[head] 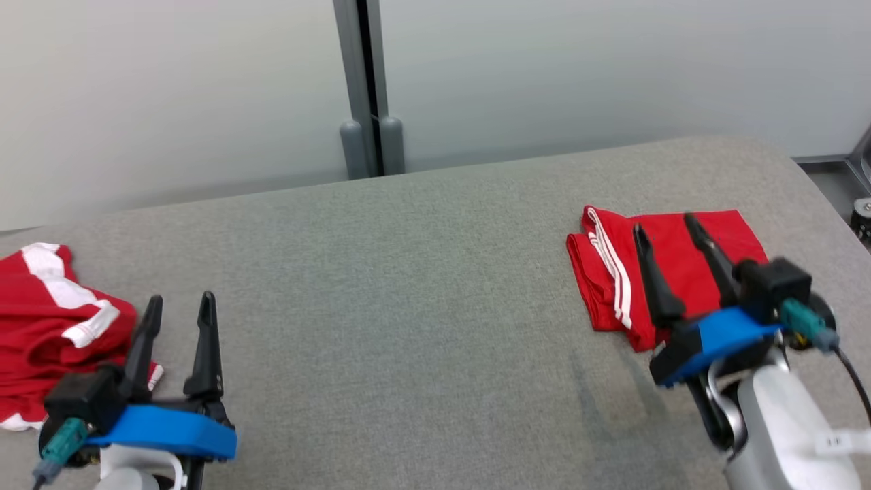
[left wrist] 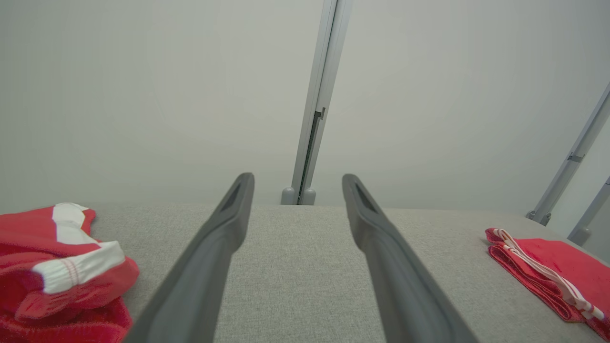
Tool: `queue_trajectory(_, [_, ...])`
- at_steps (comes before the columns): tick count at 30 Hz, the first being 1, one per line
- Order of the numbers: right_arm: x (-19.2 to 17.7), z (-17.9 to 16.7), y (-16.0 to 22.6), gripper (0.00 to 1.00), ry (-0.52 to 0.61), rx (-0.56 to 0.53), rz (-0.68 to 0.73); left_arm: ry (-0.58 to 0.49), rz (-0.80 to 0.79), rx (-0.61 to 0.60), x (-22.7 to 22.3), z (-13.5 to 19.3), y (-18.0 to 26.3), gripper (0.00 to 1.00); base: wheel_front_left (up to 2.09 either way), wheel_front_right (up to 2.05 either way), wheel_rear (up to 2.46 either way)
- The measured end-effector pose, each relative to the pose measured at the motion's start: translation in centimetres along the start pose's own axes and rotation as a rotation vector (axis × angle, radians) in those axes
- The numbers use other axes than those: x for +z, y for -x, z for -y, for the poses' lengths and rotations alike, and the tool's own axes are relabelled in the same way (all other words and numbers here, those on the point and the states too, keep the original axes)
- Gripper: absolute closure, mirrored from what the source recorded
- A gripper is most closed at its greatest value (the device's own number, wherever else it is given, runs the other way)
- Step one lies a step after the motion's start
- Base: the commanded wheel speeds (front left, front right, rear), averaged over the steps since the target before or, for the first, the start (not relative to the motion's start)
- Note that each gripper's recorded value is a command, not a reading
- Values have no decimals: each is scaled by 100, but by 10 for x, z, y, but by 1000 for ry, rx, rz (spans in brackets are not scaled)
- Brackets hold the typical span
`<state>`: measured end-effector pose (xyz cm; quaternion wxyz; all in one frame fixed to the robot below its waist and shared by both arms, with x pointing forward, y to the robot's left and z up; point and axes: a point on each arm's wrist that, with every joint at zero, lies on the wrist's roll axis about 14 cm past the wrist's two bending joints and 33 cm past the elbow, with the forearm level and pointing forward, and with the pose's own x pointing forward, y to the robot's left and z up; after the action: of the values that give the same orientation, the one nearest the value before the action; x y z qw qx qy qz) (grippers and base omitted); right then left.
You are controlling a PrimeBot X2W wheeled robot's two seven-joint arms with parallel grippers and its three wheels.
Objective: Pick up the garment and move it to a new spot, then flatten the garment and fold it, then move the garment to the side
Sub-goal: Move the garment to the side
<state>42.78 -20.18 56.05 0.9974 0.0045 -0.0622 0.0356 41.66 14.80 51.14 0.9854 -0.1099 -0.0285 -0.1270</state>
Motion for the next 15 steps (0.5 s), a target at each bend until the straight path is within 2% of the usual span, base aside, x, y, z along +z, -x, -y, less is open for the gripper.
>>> queue_trajectory(7, [-27,-9,34,0,-67,10,-37,-8,-12,62,-4,-11,25,0,0,0,0])
queue_trajectory(15, [-54,-13,56,0,-117,-13,-86,-7,-34,105,-13,-16,42,0,0,0,0])
